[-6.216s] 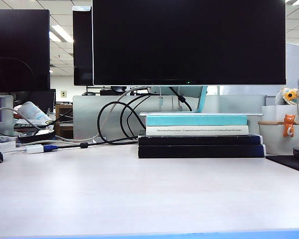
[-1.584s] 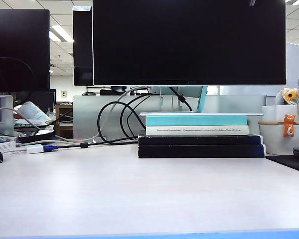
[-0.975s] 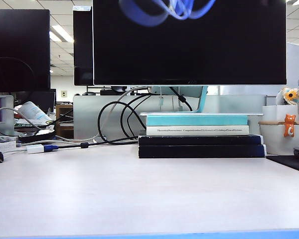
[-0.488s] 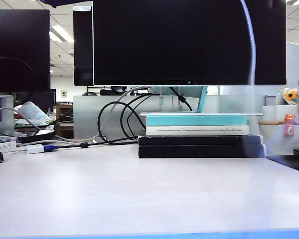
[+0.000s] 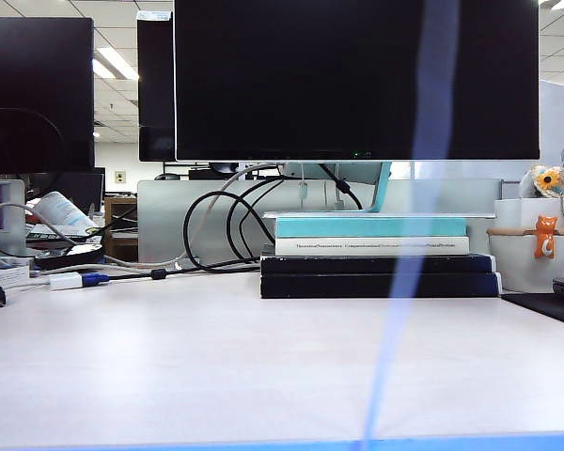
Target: Unfold the white charging cable into a straight cable.
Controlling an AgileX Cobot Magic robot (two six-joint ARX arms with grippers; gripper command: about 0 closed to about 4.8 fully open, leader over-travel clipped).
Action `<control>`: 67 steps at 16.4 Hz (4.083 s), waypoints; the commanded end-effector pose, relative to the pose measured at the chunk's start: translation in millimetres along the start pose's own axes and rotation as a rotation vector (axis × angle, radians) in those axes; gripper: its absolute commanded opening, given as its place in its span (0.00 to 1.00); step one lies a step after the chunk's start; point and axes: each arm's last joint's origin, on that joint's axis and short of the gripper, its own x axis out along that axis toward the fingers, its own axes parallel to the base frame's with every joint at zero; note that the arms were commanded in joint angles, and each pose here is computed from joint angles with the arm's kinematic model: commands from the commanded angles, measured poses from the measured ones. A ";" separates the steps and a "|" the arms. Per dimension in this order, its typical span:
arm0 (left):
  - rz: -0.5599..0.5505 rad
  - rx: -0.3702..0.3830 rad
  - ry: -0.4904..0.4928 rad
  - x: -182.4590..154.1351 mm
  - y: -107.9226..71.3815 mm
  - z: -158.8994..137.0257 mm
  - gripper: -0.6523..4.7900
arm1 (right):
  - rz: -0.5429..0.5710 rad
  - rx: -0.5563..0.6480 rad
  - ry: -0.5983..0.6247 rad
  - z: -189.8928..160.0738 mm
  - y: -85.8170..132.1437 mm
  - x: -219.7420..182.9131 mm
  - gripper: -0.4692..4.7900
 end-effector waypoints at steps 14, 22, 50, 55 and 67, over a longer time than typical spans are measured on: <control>-0.151 0.133 -0.156 61.7 -3.0 -1.4 1.00 | 0.258 0.081 -0.035 53.4 13.8 69.9 0.08; -0.097 0.135 0.021 65.9 6.3 -22.2 1.00 | 0.115 -0.098 -0.137 110.4 15.4 38.0 0.08; 0.479 0.533 0.000 -54.8 7.5 92.9 0.11 | -0.399 0.185 0.514 43.8 -53.0 -28.6 0.08; 0.553 0.665 -0.106 -71.8 -23.5 153.4 0.11 | -0.396 0.231 0.531 40.6 -50.5 -30.0 0.08; 0.431 0.300 0.395 -28.7 52.0 37.2 0.11 | -0.777 0.189 0.842 22.8 -49.0 -47.4 0.08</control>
